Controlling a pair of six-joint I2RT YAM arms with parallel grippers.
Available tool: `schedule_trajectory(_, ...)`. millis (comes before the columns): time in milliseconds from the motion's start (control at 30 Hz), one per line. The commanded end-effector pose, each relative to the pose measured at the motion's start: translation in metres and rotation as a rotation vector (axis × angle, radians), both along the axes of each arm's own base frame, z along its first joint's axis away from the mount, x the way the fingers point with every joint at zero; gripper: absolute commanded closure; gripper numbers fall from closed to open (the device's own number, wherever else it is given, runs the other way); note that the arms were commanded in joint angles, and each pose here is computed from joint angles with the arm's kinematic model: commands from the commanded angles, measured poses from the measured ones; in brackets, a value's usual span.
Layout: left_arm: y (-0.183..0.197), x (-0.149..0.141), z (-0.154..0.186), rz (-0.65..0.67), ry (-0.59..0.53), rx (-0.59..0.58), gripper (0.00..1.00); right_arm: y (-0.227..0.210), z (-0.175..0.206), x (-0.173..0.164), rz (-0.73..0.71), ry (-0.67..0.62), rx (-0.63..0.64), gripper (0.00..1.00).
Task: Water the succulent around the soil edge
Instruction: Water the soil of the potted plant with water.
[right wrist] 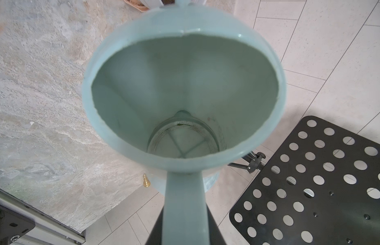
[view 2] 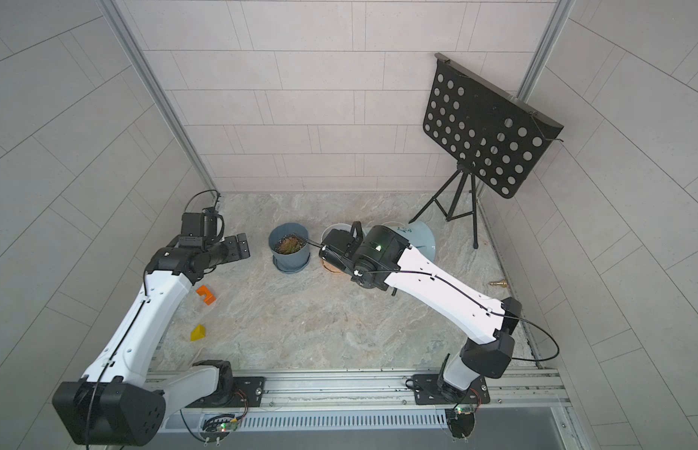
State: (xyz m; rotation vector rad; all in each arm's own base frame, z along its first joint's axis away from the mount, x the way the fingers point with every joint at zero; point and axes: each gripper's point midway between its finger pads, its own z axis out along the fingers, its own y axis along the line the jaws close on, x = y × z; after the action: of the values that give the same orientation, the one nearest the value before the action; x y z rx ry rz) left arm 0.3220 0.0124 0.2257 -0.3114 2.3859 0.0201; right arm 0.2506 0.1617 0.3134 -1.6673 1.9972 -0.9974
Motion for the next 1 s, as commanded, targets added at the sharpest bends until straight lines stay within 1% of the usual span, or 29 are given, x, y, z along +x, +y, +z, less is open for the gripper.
schedule_trajectory(0, 0.003, 0.0, 0.007, 0.015, -0.022, 0.0, 0.03, -0.014, 0.014, -0.007, -0.008, -0.045, 0.002, 1.0)
schedule_trajectory(433, 0.005, 0.0, 0.007, 0.02, -0.023, 0.005, 0.03, -0.029, 0.013, -0.02, -0.008, -0.041, 0.007, 1.0)
schedule_trajectory(967, 0.006, 0.0, 0.007, 0.023, -0.024, 0.009, 0.03, -0.049, 0.012, -0.036, -0.018, -0.025, -0.022, 1.0)
